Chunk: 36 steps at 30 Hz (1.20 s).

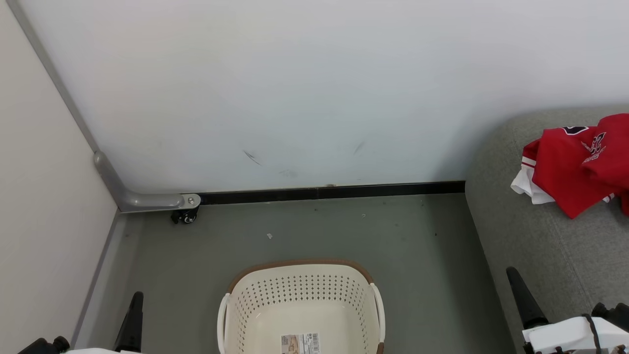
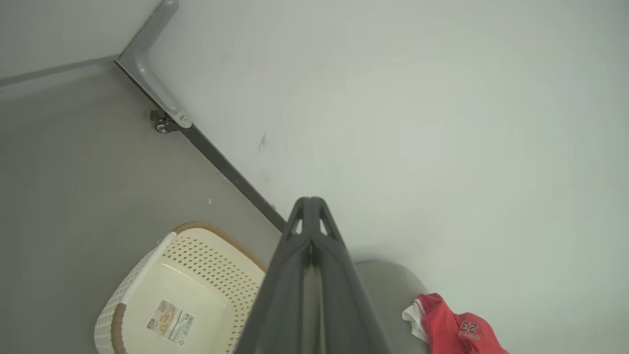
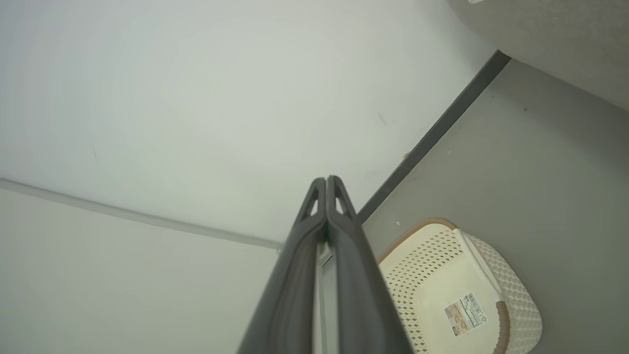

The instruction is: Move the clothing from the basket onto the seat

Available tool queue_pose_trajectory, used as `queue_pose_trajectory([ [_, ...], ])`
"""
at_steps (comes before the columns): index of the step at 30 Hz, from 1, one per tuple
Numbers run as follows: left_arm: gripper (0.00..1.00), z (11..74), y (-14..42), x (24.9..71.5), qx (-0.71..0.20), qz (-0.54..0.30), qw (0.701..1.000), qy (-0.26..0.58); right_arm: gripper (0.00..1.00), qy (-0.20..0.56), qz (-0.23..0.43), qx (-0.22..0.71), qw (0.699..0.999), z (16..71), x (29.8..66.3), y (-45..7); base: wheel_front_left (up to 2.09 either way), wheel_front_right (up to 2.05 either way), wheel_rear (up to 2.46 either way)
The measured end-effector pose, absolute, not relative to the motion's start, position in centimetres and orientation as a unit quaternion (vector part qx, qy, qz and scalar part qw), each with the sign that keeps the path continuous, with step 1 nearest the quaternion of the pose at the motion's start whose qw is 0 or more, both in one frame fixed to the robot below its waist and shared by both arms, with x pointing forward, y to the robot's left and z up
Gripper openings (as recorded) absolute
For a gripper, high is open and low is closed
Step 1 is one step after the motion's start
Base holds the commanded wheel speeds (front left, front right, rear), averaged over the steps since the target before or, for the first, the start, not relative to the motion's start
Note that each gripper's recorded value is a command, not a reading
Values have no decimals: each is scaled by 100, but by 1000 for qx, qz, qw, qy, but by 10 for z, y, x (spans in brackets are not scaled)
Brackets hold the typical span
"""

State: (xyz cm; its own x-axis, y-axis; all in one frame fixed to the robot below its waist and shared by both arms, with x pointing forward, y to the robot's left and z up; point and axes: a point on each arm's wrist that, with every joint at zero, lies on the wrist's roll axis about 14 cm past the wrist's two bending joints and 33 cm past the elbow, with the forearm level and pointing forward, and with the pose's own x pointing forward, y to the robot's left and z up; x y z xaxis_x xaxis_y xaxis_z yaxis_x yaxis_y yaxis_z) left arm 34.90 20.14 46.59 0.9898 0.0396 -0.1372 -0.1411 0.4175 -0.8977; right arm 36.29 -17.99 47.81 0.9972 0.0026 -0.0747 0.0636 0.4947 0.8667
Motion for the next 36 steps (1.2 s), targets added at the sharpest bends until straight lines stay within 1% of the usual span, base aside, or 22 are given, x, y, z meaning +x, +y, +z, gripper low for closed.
queue_pose_trajectory([
  [14,0,469,196,360,-605,45,793,47,0,28,-26,590,807,481,370,-188,0,0,0],
  [21,0,471,194,365,-640,41,766,48,0,32,-36,629,776,476,368,-192,0,0,0],
  [33,0,477,187,374,-697,27,716,43,0,16,-39,694,719,483,374,-203,0,0,0],
  [34,0,477,187,374,-697,27,716,43,0,16,-39,694,719,483,374,-203,0,0,0],
  [36,0,479,186,375,-705,22,708,42,0,15,-38,706,707,484,375,-203,0,0,0],
])
